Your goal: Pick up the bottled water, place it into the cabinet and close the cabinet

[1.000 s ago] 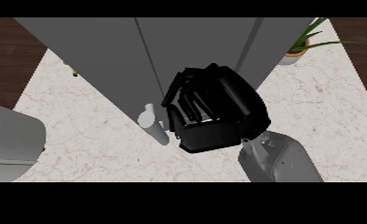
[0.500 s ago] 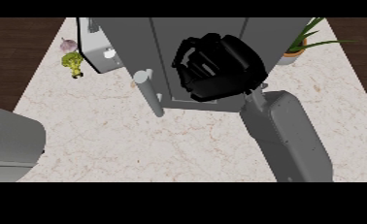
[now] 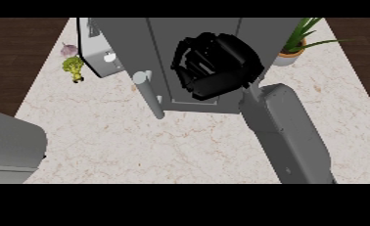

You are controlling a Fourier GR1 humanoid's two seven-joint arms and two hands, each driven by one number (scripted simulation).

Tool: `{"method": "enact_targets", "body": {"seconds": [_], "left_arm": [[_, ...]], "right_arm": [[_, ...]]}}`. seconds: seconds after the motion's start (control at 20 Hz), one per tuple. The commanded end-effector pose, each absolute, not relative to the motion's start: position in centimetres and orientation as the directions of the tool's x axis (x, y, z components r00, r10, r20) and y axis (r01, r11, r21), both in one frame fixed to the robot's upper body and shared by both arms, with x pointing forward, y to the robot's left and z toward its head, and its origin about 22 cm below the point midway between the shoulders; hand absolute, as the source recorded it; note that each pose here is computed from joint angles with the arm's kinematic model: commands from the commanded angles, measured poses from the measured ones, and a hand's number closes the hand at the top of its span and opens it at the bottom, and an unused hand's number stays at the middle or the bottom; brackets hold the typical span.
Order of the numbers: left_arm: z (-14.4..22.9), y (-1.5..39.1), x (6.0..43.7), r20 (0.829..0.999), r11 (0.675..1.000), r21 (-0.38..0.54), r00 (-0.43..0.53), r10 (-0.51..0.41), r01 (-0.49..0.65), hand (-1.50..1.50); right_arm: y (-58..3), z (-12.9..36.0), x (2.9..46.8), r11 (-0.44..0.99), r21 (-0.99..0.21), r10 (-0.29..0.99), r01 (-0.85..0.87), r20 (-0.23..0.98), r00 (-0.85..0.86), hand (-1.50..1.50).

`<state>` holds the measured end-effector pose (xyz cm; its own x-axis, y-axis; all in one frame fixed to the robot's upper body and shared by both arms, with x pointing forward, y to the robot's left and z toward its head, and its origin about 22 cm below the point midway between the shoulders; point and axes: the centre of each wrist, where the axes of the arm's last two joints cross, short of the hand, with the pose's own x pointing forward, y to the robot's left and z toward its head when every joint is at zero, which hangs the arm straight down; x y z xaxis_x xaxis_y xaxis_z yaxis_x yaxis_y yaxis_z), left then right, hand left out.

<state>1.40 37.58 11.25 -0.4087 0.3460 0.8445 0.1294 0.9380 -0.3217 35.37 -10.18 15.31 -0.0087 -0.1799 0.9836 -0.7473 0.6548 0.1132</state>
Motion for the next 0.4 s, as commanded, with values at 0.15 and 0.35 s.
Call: {"method": "enact_targets", "body": {"seconds": [0.15, 0.35], "left_arm": [[11.6, 38.1, 1.6, 0.846, 0.932, -0.333, -0.392, 0.362, 0.143, -1.50], [12.2, 36.9, 2.4, 0.845, 0.933, -0.318, -0.396, 0.360, 0.168, -1.50]], "right_arm": [[-7.4, 17.8, 38.1, 0.654, 0.172, -0.218, -0.737, 0.975, 0.035, 1.50], [-7.5, 17.8, 38.3, 0.643, 0.191, -0.231, -0.742, 0.972, 0.050, 1.50]]}}
